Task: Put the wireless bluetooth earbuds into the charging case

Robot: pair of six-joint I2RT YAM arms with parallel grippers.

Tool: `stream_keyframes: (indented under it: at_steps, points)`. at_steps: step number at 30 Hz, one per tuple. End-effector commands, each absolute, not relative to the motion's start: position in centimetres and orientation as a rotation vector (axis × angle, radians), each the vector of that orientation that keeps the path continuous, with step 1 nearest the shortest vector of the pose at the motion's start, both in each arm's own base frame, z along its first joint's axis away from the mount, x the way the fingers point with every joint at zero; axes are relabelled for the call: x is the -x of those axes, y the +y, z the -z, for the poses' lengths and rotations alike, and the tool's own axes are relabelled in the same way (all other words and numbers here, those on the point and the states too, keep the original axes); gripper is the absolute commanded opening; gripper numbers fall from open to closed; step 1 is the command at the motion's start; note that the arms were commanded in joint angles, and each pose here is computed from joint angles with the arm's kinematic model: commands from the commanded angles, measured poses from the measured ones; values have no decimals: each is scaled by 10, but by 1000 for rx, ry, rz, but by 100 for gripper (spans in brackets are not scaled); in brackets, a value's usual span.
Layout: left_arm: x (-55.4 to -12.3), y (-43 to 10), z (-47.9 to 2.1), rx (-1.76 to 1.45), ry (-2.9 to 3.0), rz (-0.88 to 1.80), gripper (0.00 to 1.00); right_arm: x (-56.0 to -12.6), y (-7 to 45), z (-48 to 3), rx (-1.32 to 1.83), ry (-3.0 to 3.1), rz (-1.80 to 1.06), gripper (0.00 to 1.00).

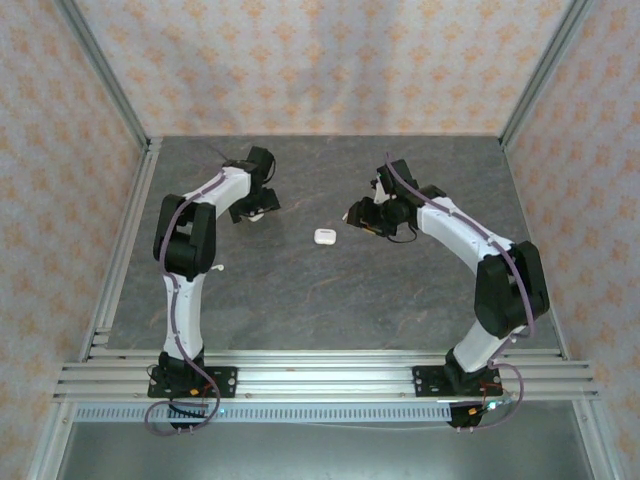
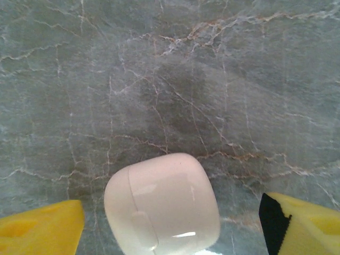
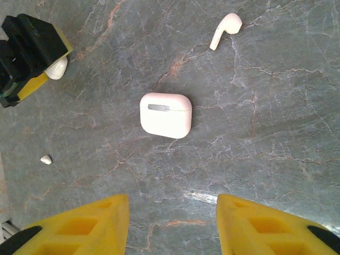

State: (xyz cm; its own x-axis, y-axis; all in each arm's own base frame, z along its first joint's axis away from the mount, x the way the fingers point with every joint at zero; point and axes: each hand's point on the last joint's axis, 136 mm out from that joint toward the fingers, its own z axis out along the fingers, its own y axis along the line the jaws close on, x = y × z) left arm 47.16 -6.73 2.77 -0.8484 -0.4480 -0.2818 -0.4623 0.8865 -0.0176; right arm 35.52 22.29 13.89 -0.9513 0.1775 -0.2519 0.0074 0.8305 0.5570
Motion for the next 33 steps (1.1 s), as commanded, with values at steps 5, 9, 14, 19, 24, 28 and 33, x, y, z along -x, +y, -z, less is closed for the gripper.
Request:
stream_keyframes:
  at_steps: [5,9,14,19,24,28,33]
  points:
    - [-469,-62,-29,681,2771,-125,70,-364,231,-149,-103,2694,-867,47]
    - [-466,-65,-28,560,2798,-108,57,-365,233,-156,-127,2681,-921,47]
    - [-459,-66,-30,436,2815,-87,53,-362,227,-162,-147,2673,-940,47]
    - [-450,-79,-40,281,2810,17,46,-356,217,-174,-155,2662,-933,47]
    - [-434,-96,-82,97,2707,131,46,-351,198,-186,-194,2684,-960,47]
    - [-411,-126,-121,-149,2628,201,46,-346,195,-206,-189,2678,-1059,47]
    - [-375,-171,-164,-477,2477,255,45,-332,209,-244,-118,2635,-1228,46]
